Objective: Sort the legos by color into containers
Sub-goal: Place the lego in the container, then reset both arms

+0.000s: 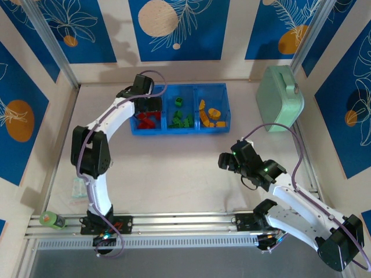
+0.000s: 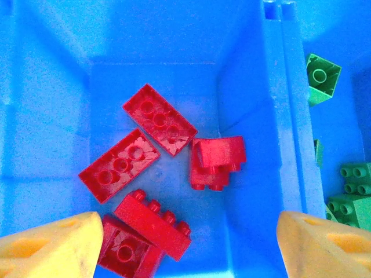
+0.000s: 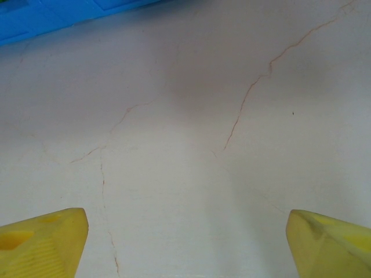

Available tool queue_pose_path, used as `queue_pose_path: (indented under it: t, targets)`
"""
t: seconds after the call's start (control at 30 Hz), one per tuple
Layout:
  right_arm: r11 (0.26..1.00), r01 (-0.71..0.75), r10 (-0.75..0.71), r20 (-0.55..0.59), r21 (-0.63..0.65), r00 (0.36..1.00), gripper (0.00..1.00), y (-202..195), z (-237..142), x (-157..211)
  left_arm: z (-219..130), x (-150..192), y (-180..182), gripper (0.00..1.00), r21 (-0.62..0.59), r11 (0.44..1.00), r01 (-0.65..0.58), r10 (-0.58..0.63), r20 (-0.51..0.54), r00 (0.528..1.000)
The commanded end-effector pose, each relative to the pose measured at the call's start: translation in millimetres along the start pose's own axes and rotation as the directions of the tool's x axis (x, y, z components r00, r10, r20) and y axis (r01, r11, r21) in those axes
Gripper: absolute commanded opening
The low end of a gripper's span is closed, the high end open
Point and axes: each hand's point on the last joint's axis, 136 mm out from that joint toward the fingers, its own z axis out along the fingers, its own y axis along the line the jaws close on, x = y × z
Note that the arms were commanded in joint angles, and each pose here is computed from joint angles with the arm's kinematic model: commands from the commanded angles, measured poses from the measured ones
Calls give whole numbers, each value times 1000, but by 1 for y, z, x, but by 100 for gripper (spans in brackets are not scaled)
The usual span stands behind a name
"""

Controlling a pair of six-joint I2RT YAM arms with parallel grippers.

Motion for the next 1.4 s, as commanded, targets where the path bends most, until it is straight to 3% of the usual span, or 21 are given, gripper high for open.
queue_pose_path:
  t: [0.0,0.47,0.83,1.37]
  targets:
    - [1000,6,-5,41,-16,999,90,5,-6,-13,-39,-19,6,79,3,1000,9,-9,106,994]
    - [983,181,-179,217,10,960,92,34,-33,-86,-122,-7,35,80,-45,999,-2,15,297,955]
    - [936,351,-334,372,24,866,99,65,-52,-141,-175,26,54,83,-47,999,-12,30,396,918]
    - [922,384,-368,408,46,835,99,45,-32,-124,-179,91,99,93,-198,980,-4,95,452,887]
